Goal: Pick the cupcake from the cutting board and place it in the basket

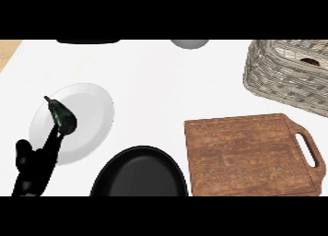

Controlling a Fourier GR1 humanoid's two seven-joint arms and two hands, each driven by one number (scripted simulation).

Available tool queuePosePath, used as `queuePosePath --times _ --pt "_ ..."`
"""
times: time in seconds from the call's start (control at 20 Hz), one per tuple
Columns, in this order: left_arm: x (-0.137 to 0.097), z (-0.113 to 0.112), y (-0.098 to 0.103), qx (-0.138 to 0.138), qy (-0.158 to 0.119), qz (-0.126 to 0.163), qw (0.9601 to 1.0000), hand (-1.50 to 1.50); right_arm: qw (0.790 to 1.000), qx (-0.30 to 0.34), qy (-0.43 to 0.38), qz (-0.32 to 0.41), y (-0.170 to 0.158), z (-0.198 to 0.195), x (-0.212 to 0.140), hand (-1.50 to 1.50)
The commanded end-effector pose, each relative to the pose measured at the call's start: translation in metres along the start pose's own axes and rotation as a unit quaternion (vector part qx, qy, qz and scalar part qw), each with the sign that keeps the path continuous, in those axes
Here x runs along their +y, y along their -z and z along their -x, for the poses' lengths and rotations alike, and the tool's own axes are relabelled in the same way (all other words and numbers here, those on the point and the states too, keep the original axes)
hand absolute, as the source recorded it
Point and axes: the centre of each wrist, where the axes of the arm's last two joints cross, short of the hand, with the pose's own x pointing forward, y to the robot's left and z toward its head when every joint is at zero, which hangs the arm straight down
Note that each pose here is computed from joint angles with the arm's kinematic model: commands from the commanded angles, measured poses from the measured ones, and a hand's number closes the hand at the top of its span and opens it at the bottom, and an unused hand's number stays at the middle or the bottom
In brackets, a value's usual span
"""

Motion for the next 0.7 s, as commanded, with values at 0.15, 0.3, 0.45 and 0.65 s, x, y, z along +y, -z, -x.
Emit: queuePosePath --times 0.15,0.3,0.45,0.65 --pt "-0.018 0.019 0.009 0.064 -0.001 0.018 0.9978 0.00 0.998 -0.001 0.050 0.036 0.002 -0.011 -0.010 -1.50" --pt "-0.011 0.012 0.010 0.055 -0.009 0.014 0.9983 0.00 0.994 0.019 0.087 0.058 0.010 0.009 -0.026 -1.50" --pt "-0.016 0.030 -0.005 0.064 -0.014 0.012 0.9978 0.00 0.993 0.038 0.092 0.069 0.019 0.018 -0.059 -1.50" --pt "0.001 0.031 0.000 0.068 -0.015 0.016 0.9974 0.00 0.989 0.060 0.086 0.101 0.029 0.059 -0.096 -1.50"
